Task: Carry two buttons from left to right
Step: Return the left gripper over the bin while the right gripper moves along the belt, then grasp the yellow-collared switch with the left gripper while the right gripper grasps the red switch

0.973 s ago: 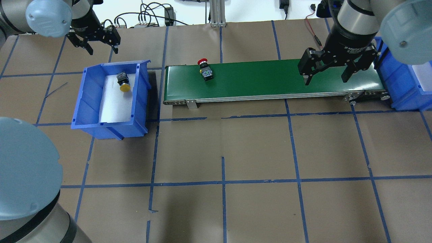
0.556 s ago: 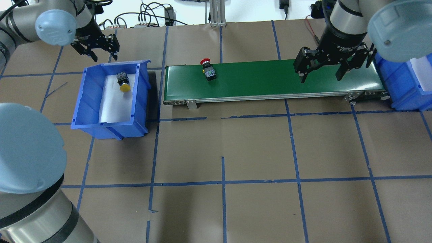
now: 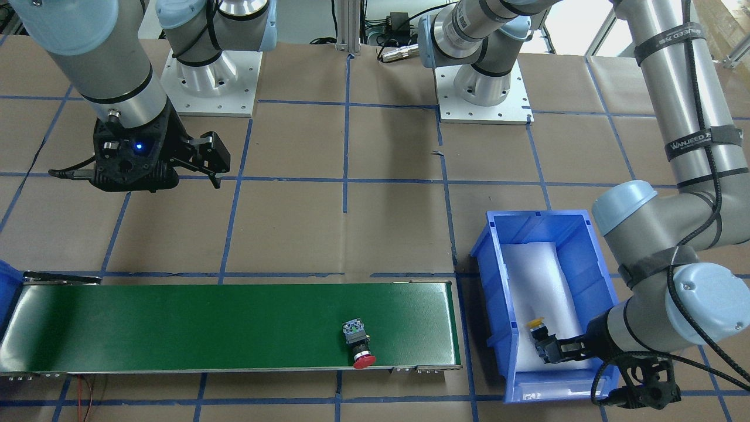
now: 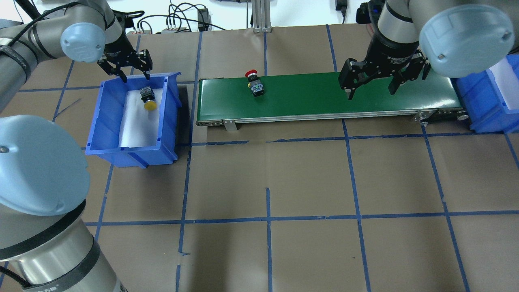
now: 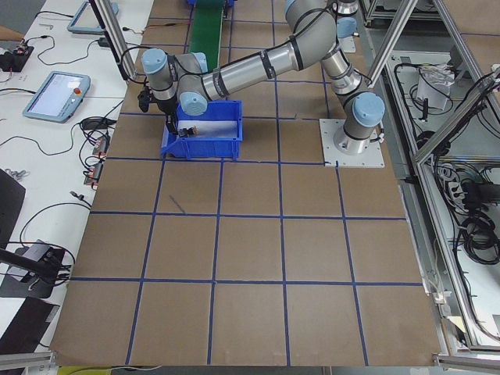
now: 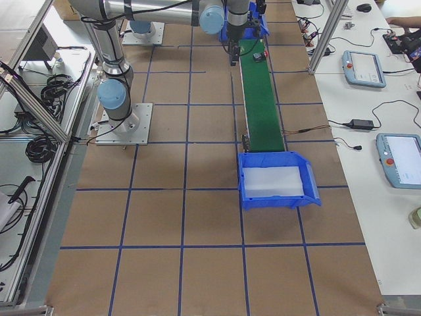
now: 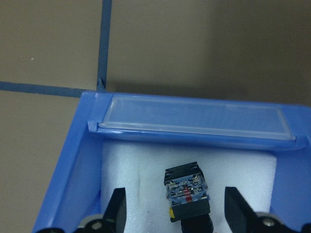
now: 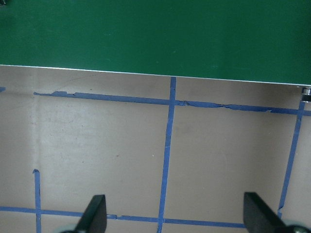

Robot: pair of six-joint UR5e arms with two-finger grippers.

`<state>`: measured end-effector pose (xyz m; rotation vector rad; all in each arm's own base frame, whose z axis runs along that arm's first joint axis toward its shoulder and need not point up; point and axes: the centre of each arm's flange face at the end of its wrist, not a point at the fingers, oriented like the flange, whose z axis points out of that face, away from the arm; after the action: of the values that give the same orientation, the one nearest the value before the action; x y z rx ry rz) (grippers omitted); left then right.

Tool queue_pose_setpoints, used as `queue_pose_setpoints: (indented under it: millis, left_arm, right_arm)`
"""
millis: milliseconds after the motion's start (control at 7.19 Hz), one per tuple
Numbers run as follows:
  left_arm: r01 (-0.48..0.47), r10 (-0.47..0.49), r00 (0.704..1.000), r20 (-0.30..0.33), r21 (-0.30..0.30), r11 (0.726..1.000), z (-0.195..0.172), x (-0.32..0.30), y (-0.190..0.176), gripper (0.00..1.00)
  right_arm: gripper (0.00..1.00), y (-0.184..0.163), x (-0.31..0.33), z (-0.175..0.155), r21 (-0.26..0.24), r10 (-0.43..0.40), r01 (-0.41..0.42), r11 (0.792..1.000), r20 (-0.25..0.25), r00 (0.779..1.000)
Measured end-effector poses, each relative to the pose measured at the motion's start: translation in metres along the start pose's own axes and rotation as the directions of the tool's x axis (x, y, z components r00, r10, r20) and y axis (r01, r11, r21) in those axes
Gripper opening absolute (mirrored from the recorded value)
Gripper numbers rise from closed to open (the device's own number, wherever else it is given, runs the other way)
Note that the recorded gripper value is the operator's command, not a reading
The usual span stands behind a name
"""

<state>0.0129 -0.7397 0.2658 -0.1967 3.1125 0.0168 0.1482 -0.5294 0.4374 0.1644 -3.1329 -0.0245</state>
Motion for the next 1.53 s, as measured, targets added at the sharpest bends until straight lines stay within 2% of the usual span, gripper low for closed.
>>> queue_pose_setpoints:
  millis: [556,834,973,1112,1251,1529]
  left_arm:
    - [0.0,-0.001,1.0,-0.018,-0.049,0.999,0.031,0.002,0.003,0.75]
    - [0.002,-0.003,1.0,-0.019,-0.065,0.998,0.039,0.002,0.006,0.75]
    - [0.003,-0.005,1.0,-0.019,-0.076,0.997,0.045,0.002,0.009,0.7]
    - [0.006,-0.008,1.0,-0.02,-0.09,0.996,0.053,0.001,0.013,0.39]
    - [0.015,-0.017,1.0,-0.019,-0.098,0.995,0.058,0.001,0.016,0.24]
    - [0.033,-0.034,0.999,-0.017,-0.086,0.996,0.051,0.001,0.017,0.22]
  right_arm:
    - [1.0,-0.031,-0.037,0.036,0.049,-0.03,0.029,0.998,0.021,0.999]
    - [1.0,-0.05,-0.062,0.061,0.091,-0.043,0.041,0.995,0.027,0.999]
    - [1.0,-0.062,-0.079,0.08,0.116,-0.064,0.06,0.991,0.029,0.998]
    - [1.0,-0.075,-0.098,0.1,0.141,-0.086,0.081,0.987,0.03,0.996]
    - [1.0,-0.09,-0.117,0.113,0.162,-0.11,0.103,0.981,0.034,0.993]
    - [1.0,-0.123,-0.143,0.13,0.182,-0.141,0.131,0.974,0.042,0.989]
